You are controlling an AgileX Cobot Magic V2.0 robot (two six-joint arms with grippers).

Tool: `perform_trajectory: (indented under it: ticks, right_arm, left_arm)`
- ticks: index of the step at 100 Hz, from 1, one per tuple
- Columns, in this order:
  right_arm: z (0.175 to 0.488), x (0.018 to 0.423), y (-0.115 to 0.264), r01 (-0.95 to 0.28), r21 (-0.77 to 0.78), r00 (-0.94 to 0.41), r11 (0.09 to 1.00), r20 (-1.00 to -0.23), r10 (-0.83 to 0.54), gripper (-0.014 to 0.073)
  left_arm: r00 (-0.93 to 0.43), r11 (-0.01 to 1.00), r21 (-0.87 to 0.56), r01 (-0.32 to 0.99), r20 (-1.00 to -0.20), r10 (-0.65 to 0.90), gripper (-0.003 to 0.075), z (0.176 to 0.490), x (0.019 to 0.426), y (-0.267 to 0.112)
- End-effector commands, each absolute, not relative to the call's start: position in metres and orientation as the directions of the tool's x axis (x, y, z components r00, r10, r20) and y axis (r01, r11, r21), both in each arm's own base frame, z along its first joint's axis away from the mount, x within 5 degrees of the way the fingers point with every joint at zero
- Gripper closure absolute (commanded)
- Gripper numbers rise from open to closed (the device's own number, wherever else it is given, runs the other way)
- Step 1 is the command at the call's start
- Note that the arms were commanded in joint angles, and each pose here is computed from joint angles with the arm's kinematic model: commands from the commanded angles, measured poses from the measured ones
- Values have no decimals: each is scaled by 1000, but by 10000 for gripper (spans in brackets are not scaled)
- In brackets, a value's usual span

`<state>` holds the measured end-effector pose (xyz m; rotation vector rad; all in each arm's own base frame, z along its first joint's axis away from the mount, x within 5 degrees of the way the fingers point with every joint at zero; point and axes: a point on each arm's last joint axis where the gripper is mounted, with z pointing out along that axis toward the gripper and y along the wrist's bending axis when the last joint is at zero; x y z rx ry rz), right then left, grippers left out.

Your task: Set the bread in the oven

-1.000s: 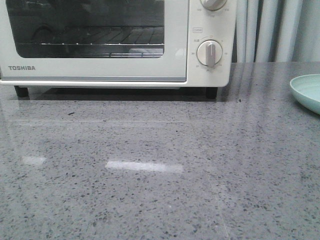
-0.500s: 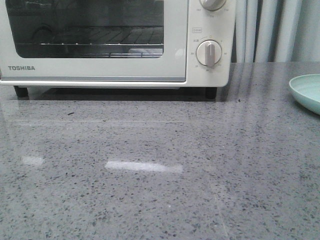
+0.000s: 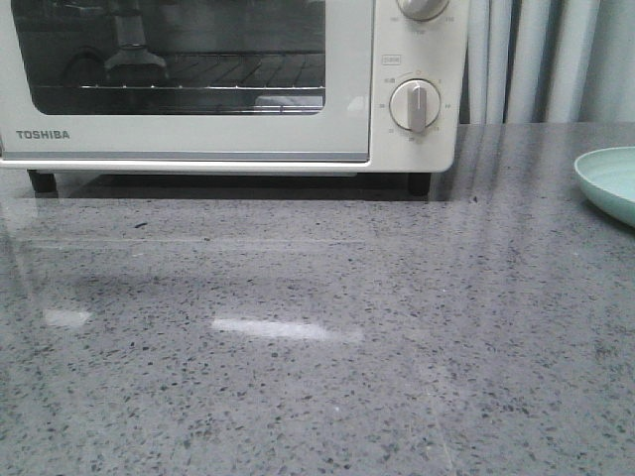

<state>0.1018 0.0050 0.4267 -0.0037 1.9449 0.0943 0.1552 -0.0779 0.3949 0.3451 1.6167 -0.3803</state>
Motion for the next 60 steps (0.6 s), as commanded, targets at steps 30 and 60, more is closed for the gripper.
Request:
perform_trajectory:
  ticks: [30,60]
  right_arm:
    - [445,121,7,-85,45,-409,995,-913,7,669]
    - [445,121,7,-85,45,-409,995,-913,7,669]
  left_arm:
    - [-138,873,-35,486,-990,38,741,418,226,-130]
    - [-270,880,-31,474,-956,112,741,393,248,-142]
